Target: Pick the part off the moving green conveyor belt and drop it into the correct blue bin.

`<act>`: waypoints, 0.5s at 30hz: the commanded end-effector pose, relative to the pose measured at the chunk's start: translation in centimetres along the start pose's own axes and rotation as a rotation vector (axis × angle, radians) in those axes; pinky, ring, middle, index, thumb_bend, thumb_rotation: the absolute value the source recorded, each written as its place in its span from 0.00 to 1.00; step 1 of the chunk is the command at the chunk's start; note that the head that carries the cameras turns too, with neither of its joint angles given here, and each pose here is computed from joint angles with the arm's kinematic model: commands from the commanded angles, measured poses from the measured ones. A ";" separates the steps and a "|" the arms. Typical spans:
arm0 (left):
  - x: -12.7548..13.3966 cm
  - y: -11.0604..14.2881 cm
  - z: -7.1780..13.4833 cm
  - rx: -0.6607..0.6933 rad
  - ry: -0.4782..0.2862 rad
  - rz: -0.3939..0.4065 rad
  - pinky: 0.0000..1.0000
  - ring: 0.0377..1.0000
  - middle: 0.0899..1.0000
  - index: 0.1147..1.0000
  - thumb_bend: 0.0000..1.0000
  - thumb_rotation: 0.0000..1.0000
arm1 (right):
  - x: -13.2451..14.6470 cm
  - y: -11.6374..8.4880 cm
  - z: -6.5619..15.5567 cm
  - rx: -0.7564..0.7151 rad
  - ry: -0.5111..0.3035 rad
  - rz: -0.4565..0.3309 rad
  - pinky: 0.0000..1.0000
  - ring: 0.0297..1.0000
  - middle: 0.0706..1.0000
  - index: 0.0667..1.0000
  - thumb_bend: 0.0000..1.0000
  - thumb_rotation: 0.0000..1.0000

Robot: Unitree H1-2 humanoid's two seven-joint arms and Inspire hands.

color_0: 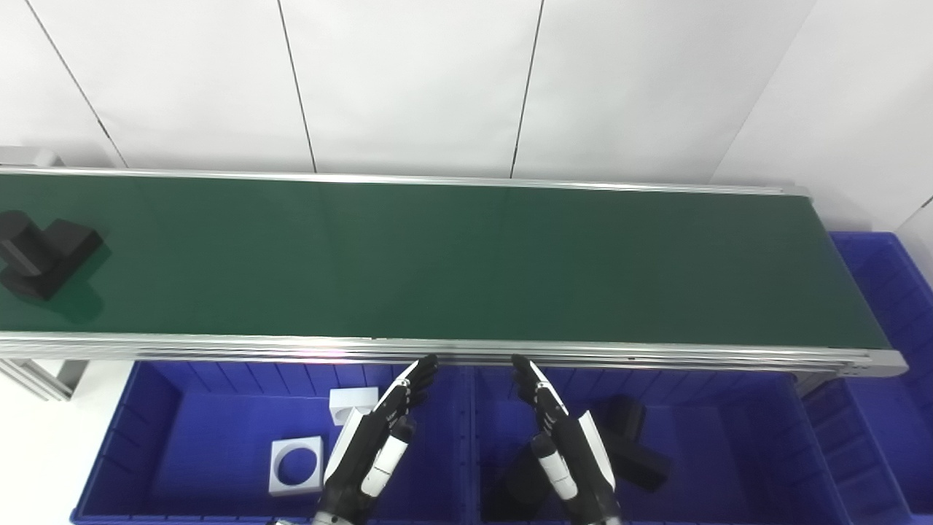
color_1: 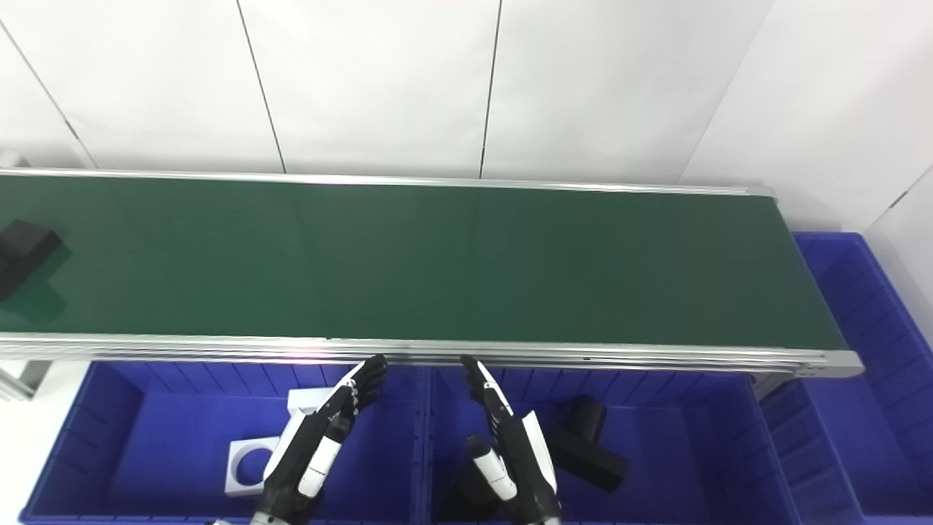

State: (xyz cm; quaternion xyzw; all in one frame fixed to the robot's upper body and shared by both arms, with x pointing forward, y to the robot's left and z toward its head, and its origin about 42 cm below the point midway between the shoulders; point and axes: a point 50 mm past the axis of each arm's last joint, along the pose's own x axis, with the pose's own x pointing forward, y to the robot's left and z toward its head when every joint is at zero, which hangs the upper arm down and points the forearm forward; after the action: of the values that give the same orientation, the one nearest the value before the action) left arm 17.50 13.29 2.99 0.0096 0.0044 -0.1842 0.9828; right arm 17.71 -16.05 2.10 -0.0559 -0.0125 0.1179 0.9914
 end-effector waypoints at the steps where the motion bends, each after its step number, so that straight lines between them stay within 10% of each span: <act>1: 0.4 -0.2 0.8 -0.001 -0.053 0.005 0.93 0.93 0.92 0.90 0.61 1.00 | 0.5 0.2 0.9 0.012 -0.072 -0.005 0.92 0.94 0.96 0.94 0.82 1.00; 15: 0.5 0.0 0.7 -0.006 -0.054 0.001 0.94 0.94 0.93 0.92 0.63 1.00 | 0.6 0.4 1.0 0.020 -0.073 -0.012 0.93 0.95 0.95 0.94 0.81 1.00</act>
State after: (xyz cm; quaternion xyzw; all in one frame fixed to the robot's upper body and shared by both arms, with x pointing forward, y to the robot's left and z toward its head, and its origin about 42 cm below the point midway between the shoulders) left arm 17.52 13.30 2.98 0.0077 0.0045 -0.1840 0.9829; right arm 17.83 -15.83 2.17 -0.0512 -0.0132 0.1130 0.9922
